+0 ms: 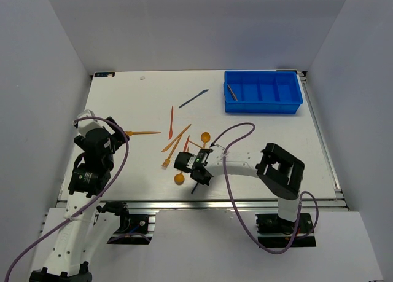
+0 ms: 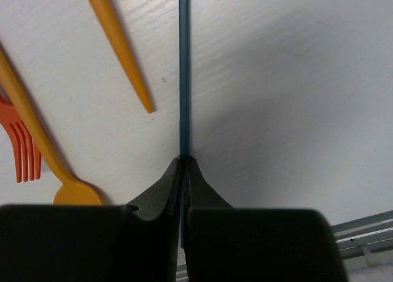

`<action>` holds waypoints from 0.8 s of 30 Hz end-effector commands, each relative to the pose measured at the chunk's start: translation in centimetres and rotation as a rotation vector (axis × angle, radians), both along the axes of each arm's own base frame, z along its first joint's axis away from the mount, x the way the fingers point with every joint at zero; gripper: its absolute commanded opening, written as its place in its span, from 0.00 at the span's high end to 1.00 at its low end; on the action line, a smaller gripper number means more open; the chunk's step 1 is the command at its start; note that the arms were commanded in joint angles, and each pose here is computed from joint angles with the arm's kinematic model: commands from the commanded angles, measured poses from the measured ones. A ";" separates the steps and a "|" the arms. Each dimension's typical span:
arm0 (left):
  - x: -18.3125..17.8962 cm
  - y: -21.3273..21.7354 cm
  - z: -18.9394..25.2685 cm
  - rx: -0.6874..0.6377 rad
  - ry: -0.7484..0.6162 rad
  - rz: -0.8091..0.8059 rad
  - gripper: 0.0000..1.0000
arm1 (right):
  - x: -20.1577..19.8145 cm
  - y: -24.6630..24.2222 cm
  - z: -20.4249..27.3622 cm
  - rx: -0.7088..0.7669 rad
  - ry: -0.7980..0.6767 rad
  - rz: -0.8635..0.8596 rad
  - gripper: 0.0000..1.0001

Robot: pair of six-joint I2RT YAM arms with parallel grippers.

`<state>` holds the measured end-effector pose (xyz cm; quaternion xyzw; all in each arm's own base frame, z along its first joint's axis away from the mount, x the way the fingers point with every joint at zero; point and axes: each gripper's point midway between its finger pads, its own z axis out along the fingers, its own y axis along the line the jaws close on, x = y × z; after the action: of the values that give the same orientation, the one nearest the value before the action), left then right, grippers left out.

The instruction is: Sort the eating utensils into containers

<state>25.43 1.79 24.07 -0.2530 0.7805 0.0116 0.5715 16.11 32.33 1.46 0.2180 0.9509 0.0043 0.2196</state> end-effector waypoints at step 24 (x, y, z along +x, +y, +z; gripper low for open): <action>0.0 -0.1 0.2 0.004 -0.009 -0.001 0.02 | 9.9 -6.6 14.8 -0.051 -0.464 0.515 1.00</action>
<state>25.39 1.74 24.15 -0.2521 0.7798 0.0108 0.5729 18.66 26.32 11.34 0.0719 0.9378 0.0702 0.3322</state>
